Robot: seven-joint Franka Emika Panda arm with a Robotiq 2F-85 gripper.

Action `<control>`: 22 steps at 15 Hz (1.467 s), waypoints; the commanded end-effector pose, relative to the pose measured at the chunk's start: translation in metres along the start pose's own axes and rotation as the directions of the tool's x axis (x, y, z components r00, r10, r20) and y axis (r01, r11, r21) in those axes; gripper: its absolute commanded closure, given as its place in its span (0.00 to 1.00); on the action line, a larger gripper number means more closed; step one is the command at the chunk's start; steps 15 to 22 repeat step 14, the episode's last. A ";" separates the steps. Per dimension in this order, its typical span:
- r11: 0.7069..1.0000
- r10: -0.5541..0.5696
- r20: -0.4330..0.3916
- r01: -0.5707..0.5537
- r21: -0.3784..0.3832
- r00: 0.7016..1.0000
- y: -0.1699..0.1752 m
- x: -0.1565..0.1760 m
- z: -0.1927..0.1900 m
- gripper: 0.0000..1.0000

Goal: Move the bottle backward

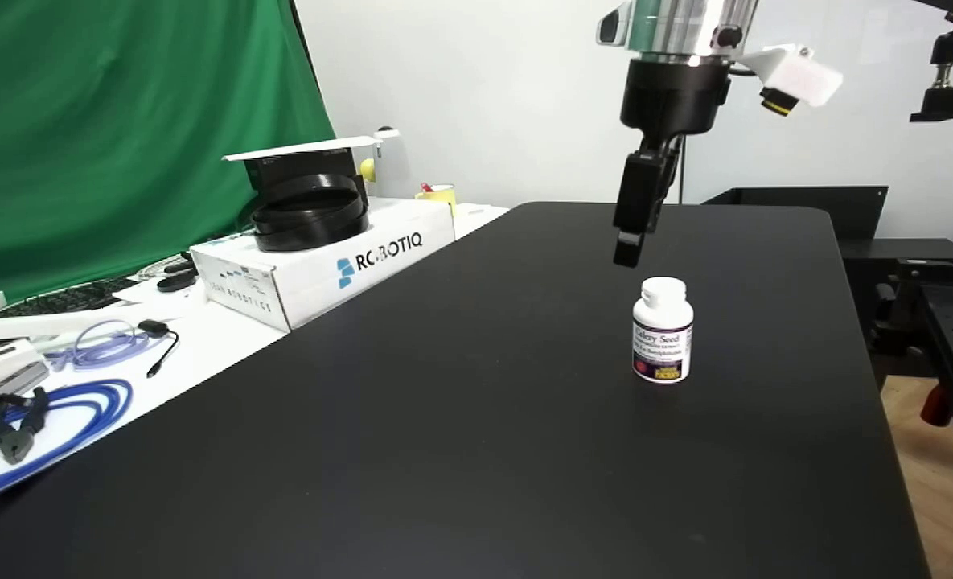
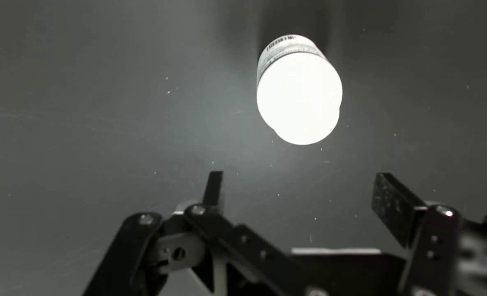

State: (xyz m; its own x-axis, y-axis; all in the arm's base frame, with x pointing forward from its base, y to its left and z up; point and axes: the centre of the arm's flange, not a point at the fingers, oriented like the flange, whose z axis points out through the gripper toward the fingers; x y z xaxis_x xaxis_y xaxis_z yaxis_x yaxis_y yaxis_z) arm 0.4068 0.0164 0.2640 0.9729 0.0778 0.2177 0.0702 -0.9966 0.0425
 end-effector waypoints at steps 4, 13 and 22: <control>1.000 0.012 -0.075 -0.013 -0.010 0.997 -0.006 0.003 -0.069 0.00; 1.000 -0.006 -0.064 0.006 -0.011 0.998 -0.006 0.011 -0.066 0.00; 1.000 -0.006 -0.063 0.006 -0.011 0.998 -0.006 0.011 -0.065 0.00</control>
